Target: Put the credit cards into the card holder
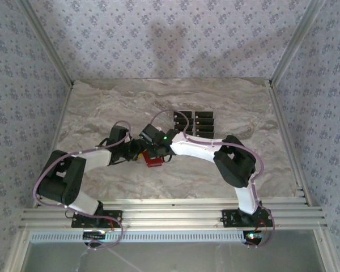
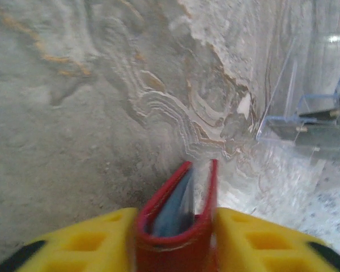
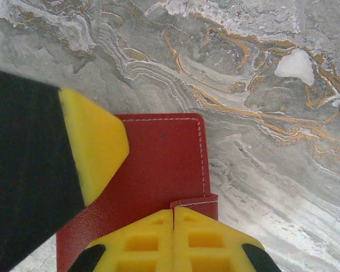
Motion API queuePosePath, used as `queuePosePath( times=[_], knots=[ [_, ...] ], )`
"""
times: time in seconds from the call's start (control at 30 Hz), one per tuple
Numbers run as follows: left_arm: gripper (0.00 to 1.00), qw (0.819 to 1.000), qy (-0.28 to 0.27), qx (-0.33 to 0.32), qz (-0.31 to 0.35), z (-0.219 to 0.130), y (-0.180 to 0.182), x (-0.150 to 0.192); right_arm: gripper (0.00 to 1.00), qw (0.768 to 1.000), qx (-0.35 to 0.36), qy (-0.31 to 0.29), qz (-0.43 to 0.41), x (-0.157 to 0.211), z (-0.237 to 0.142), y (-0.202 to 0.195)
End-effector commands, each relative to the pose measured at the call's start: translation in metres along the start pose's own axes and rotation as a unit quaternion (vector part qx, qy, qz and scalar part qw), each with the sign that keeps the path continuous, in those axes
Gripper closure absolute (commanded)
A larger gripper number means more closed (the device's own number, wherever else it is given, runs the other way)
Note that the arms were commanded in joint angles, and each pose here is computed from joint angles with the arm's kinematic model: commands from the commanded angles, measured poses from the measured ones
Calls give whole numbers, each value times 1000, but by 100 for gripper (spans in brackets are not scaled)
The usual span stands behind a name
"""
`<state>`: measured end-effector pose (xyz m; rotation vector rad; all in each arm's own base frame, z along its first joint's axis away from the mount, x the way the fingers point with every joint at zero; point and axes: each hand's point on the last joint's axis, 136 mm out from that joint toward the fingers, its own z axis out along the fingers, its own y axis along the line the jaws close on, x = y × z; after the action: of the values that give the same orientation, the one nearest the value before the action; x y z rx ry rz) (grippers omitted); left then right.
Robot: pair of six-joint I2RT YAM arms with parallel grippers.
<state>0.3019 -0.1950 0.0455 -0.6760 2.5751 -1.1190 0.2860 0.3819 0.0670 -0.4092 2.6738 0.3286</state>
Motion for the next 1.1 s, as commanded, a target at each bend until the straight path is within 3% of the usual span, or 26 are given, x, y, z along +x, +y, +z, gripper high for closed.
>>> queuePosePath(
  times=[0.0,0.1,0.4,0.5,0.6,0.67,0.77,1.07],
  knots=[
    [78,1000,-13,12,17,2,-12,-7,100,1000,-7,-11,19,-5,-17,-5],
    [100,1000,-18,5,21,2,-11,-8,100,999,4,-11,33,-2,-20,-20],
    [100,999,-26,8,46,5,-18,-9,100,996,22,-36,83,1,-41,-67],
    [85,998,-22,8,58,8,-23,-7,100,995,18,-43,86,0,-48,-69],
    [45,998,-23,-2,66,6,-25,-7,100,995,12,-43,87,4,-55,-74],
    [32,997,-28,-16,77,1,-24,-9,100,995,1,-45,90,3,-61,-74],
    [25,994,-37,-41,92,-7,-21,-11,100,994,-17,-45,93,2,-69,-72],
    [20,991,-23,-34,130,-5,-47,4,100,992,-64,-60,91,-6,-92,-64]
  ],
)
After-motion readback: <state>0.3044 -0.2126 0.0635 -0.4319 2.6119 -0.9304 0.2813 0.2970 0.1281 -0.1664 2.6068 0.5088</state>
